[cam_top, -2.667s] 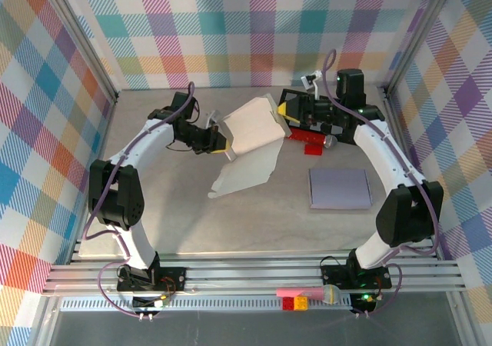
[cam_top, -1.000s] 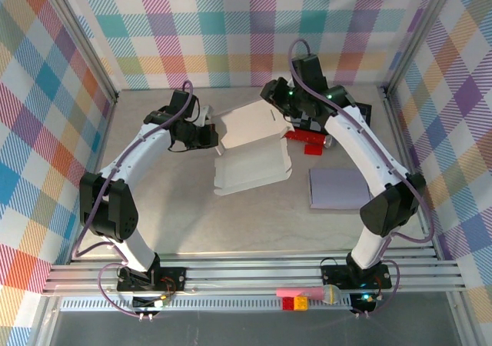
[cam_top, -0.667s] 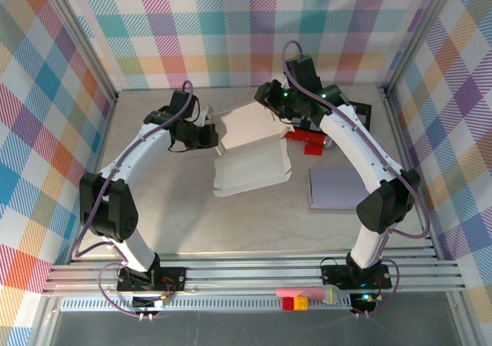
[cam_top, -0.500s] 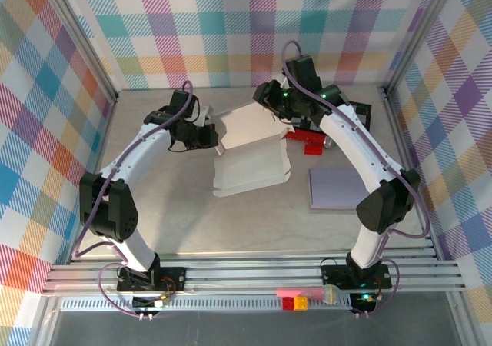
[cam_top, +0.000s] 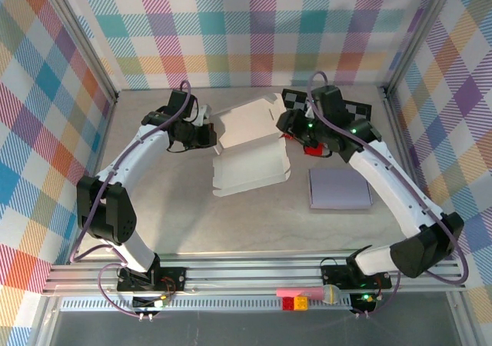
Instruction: Fold the paper box
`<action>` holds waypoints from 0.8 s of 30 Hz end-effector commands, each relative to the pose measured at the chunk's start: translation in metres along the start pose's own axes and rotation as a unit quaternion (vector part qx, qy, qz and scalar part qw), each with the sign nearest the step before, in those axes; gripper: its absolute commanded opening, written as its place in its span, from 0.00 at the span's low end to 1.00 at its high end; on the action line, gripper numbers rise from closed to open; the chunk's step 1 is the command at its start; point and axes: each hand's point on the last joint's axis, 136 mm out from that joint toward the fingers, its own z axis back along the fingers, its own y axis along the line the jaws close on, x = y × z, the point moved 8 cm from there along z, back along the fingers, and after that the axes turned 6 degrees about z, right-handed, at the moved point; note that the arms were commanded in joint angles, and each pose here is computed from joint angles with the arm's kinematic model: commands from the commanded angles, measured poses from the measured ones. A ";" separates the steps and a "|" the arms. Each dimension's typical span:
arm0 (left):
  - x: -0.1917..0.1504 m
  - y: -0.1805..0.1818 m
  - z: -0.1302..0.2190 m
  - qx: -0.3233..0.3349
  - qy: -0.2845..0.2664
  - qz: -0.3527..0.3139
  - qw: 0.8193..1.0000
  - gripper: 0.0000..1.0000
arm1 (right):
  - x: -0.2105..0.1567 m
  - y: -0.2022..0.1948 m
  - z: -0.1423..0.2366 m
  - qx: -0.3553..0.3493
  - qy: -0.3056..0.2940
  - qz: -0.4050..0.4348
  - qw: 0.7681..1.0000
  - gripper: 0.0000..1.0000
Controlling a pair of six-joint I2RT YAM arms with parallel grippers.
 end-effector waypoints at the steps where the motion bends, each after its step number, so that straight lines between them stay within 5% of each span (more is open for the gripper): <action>1: -0.006 -0.006 0.005 -0.037 0.019 0.010 0.999 0.00 | 0.036 -0.008 0.017 0.072 -0.066 0.031 0.995 0.48; 4: -0.001 -0.004 0.000 -0.109 0.044 0.048 0.992 0.00 | 0.065 -0.019 0.021 0.162 -0.065 0.044 0.984 0.52; 11: 0.003 -0.009 -0.007 -0.177 0.093 0.047 0.979 0.00 | 0.093 -0.018 -0.018 0.341 0.066 0.084 0.934 0.48; 15: 0.005 -0.005 -0.010 -0.183 0.098 0.054 0.977 0.00 | 0.095 -0.014 -0.024 0.382 0.085 0.100 0.915 0.44; 24: 0.006 -0.003 -0.012 -0.184 0.102 0.057 0.976 0.00 | 0.078 -0.018 -0.037 0.382 0.120 0.106 0.910 0.41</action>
